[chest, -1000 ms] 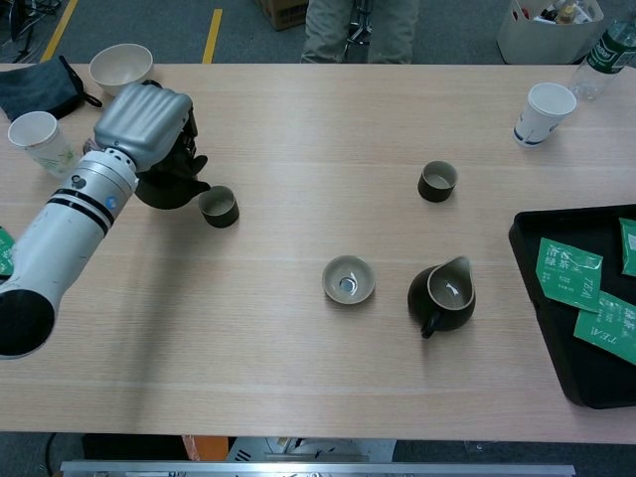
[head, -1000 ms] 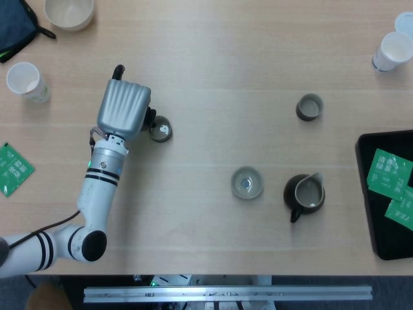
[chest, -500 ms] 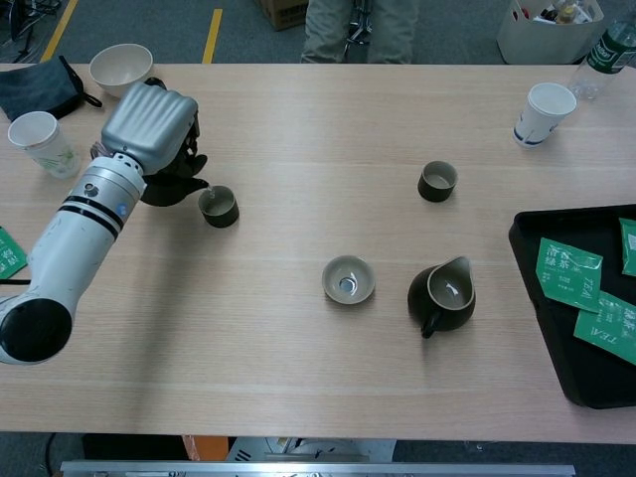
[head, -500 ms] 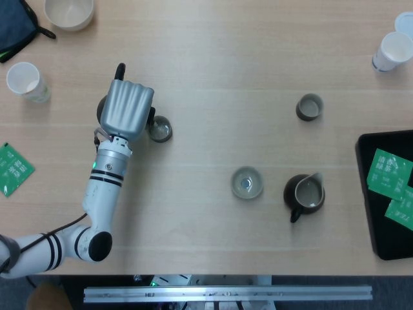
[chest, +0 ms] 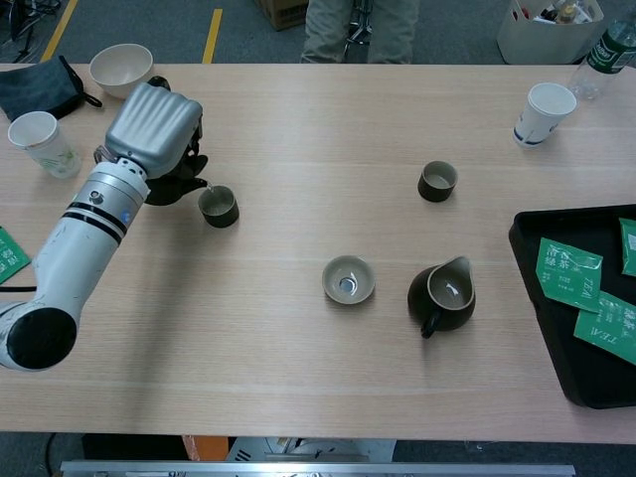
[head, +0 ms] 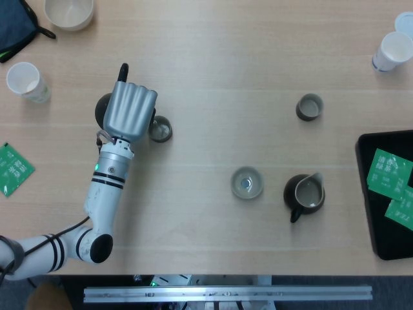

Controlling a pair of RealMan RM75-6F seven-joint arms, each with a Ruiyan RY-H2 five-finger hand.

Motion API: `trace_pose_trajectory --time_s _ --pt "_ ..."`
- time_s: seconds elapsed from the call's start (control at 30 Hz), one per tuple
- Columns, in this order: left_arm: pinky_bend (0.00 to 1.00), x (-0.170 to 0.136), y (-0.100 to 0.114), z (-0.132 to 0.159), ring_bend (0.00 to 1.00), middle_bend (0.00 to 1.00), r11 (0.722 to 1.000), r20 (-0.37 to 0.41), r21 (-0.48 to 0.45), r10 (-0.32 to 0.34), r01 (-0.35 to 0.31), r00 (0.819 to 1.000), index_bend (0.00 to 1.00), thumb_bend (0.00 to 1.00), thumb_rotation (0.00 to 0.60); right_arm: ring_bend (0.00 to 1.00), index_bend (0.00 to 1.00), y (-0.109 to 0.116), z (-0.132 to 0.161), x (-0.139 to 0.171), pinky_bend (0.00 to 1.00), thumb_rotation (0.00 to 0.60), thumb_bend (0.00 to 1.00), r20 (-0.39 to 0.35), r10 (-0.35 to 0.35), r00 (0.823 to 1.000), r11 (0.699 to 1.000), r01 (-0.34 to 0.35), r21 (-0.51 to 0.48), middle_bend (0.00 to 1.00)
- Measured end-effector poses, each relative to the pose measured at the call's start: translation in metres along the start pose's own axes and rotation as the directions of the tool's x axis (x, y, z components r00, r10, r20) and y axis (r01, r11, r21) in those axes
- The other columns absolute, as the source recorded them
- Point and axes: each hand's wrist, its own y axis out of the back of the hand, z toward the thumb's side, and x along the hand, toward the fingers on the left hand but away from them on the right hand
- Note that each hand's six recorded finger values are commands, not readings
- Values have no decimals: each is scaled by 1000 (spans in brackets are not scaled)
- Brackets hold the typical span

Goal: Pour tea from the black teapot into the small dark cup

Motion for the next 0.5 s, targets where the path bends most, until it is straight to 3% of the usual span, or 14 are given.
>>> trace_pose_trajectory --time_s 0.5 --pt "232 -1 0 -1 979 1000 999 9 43 21 -21 1000 979 316 549 221 334 -1 0 -1 238 600 146 -2 0 1000 1000 0 -1 325"
